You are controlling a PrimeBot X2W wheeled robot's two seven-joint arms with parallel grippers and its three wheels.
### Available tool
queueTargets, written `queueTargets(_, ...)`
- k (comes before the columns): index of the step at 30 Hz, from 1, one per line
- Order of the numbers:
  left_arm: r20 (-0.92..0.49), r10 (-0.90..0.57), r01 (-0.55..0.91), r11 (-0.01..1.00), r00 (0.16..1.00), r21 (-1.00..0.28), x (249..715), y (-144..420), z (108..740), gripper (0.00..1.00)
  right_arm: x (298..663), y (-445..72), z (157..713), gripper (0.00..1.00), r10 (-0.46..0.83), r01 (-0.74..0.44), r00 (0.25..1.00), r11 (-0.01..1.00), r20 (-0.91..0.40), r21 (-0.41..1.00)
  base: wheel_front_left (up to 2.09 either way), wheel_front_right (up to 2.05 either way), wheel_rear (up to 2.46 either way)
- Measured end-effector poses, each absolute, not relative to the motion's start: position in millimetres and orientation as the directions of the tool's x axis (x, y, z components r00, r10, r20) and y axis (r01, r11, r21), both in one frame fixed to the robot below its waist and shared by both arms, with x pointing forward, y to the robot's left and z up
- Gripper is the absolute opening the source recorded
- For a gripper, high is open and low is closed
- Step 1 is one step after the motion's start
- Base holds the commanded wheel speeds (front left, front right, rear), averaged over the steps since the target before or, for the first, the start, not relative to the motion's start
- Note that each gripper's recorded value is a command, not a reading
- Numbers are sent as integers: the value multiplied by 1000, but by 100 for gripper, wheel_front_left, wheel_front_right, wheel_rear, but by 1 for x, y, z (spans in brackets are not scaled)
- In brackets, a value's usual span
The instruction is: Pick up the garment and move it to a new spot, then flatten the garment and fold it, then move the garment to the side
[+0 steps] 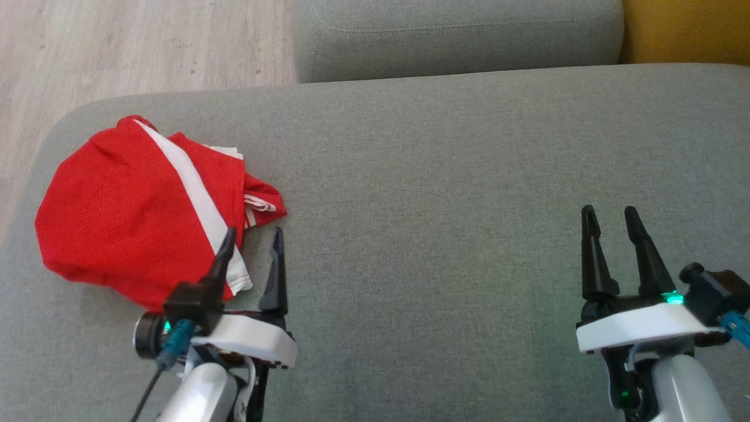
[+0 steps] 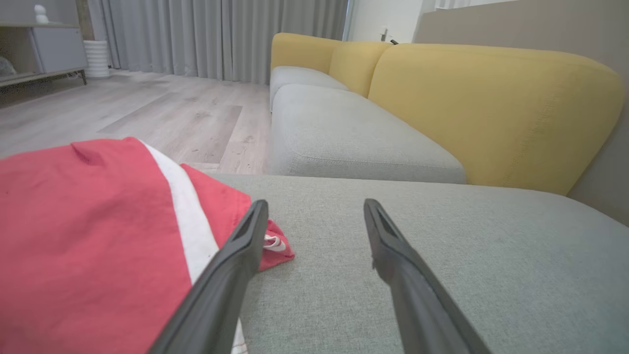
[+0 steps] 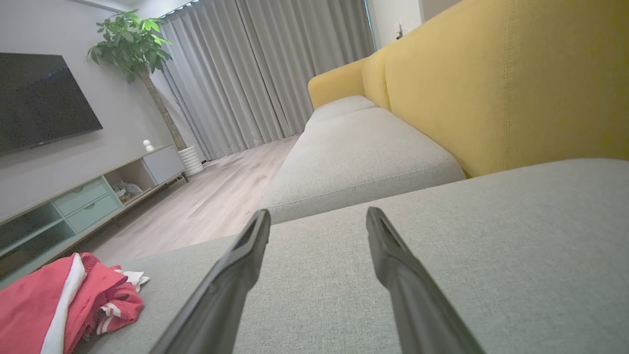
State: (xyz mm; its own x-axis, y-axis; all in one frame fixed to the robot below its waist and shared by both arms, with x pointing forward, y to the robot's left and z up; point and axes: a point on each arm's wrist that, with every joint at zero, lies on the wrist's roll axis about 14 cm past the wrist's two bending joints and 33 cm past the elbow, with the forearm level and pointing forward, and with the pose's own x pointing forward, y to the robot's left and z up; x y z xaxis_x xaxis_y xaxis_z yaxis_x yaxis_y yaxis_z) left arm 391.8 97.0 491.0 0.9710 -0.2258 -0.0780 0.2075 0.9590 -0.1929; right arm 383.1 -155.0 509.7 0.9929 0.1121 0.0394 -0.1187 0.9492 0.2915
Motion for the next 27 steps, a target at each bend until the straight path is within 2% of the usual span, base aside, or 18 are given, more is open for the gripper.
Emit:
queueTargets(16,-32,-297,298,953,954,53,389,75,494,100,381,-140,519,100,176,-181,981,981,78,68,0,0,0)
queueTargets(24,12,-282,282,959,959,-19,391,74,506,100,381,-143,527,100,163,-174,980,981,117,91,0,0,0)
queueTargets(27,26,-266,267,963,964,-43,390,80,508,100,381,-147,528,100,143,-161,981,977,128,141,0,0,0)
